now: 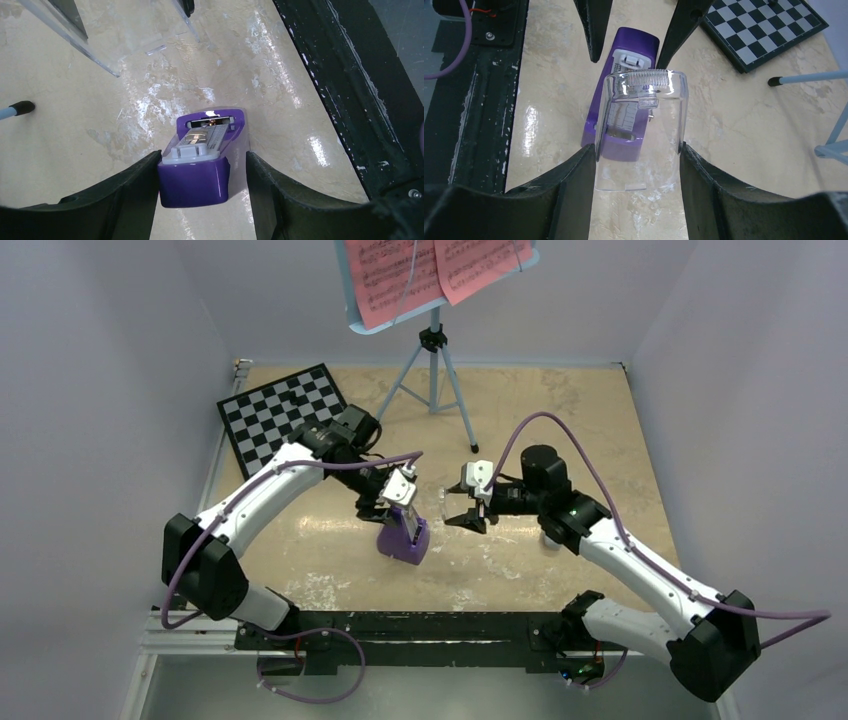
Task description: Pack up the instrument practice props
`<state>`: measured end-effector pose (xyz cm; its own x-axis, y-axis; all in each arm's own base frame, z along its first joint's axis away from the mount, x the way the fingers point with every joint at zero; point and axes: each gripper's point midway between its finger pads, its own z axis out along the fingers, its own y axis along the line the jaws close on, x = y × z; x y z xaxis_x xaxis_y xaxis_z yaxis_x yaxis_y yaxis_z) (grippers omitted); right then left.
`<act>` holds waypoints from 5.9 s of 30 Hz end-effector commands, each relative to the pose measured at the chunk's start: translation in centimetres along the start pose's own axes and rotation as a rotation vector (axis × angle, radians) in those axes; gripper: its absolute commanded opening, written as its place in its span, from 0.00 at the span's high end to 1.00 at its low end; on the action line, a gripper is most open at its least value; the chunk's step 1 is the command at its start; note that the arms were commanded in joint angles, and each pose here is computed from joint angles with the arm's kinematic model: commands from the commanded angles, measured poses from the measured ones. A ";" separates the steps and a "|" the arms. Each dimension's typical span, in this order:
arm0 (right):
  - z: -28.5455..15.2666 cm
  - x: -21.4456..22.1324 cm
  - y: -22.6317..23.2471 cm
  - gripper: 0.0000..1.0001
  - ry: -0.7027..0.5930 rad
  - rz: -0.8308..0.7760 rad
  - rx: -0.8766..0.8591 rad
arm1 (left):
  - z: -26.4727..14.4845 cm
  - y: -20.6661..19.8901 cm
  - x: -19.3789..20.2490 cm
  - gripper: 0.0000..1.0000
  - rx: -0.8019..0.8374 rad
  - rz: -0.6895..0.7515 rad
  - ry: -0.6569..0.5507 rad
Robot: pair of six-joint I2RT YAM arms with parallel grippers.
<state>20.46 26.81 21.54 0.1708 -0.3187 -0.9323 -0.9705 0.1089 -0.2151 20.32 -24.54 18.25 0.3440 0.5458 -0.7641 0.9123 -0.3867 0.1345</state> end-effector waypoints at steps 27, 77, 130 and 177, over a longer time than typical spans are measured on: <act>6.3 -1.6 -0.4 1.00 -0.217 -0.049 0.142 | 1.1 1.5 0.4 1.00 -0.073 -0.131 -0.152; 7.5 3.1 2.4 1.00 -0.198 0.109 0.070 | 0.7 2.6 3.3 1.00 -0.158 -0.108 -0.107; 9.5 4.3 3.0 1.00 -0.245 0.154 0.095 | 1.3 0.2 3.5 1.00 -0.133 -0.146 -0.139; 8.3 2.6 0.8 0.35 -0.138 0.178 0.107 | 1.0 0.1 4.6 1.00 -0.163 -0.177 -0.103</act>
<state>20.03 33.54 14.23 -0.0195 -0.1800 -0.9835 -0.9727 0.2310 -0.0230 22.15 -23.99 17.25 0.1641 0.4297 -0.8880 0.9820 -0.1570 0.1055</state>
